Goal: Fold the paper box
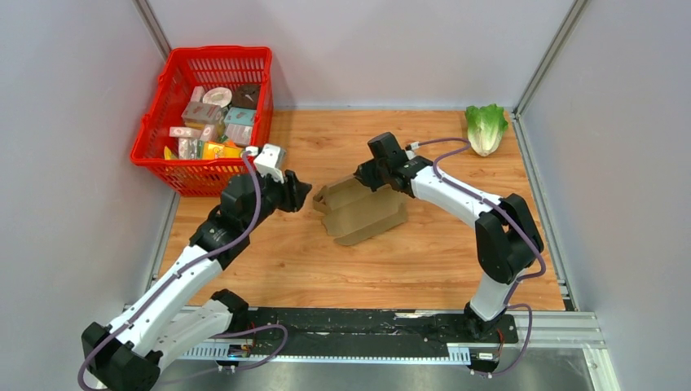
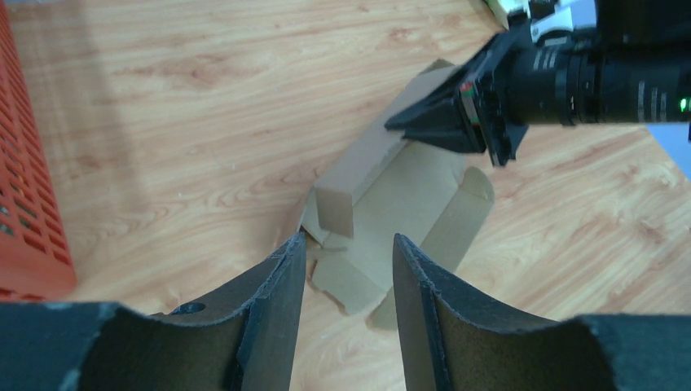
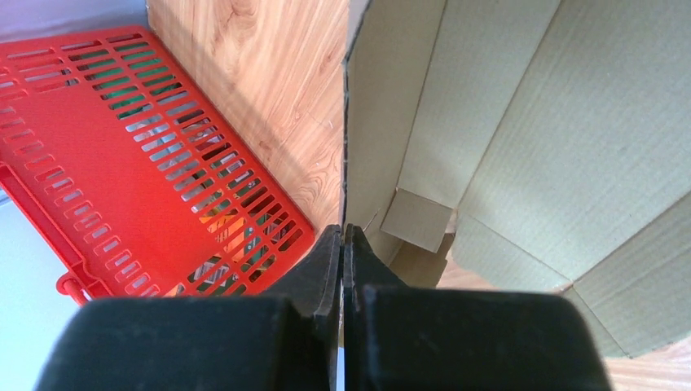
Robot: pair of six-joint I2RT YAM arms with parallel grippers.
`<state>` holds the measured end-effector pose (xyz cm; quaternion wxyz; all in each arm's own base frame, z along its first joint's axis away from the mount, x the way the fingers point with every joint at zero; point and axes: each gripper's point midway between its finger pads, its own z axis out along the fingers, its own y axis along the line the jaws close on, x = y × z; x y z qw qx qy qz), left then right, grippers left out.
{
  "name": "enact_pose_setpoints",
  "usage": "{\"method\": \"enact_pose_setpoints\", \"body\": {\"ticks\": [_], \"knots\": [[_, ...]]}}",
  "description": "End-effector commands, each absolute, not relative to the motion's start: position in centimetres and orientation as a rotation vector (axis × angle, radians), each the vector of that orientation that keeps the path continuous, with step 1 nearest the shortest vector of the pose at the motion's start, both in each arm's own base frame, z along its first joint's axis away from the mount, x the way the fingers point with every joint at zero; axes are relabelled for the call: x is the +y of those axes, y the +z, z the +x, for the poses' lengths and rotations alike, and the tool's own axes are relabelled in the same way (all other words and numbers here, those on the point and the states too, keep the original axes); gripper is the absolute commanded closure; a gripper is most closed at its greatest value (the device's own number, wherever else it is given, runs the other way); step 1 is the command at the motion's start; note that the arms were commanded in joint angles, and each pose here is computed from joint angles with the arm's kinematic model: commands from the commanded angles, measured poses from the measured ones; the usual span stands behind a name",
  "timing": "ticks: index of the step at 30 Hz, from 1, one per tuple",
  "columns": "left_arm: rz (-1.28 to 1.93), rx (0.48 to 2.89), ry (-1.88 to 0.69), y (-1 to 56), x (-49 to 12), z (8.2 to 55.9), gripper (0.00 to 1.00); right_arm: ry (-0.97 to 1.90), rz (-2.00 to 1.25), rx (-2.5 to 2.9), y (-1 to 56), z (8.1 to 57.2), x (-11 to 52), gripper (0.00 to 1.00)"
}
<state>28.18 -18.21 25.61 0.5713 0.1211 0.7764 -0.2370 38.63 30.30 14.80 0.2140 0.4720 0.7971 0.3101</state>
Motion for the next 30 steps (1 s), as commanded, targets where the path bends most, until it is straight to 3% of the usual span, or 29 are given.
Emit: {"method": "enact_pose_setpoints", "body": {"ticks": [1,7,13,19,30], "knots": [[0.255,1.854,-0.615,22.7,-18.2,26.9,0.48,0.937,1.199,2.214,15.6,39.9,30.8,1.0],[0.348,1.908,-0.613,18.2,-19.0,26.8,0.47,0.955,1.079,2.199,15.8,40.4,30.8,1.0],[0.326,1.85,-0.633,19.0,-19.7,27.9,0.5,0.908,0.99,2.193,16.0,40.9,30.2,0.99],[0.351,1.889,-0.73,19.3,-22.8,29.9,0.68,0.915,1.006,2.194,15.6,40.6,30.1,1.0],[0.367,1.972,-0.781,17.6,-25.9,32.4,0.77,0.956,1.062,2.208,14.8,40.4,29.5,1.0]]}}
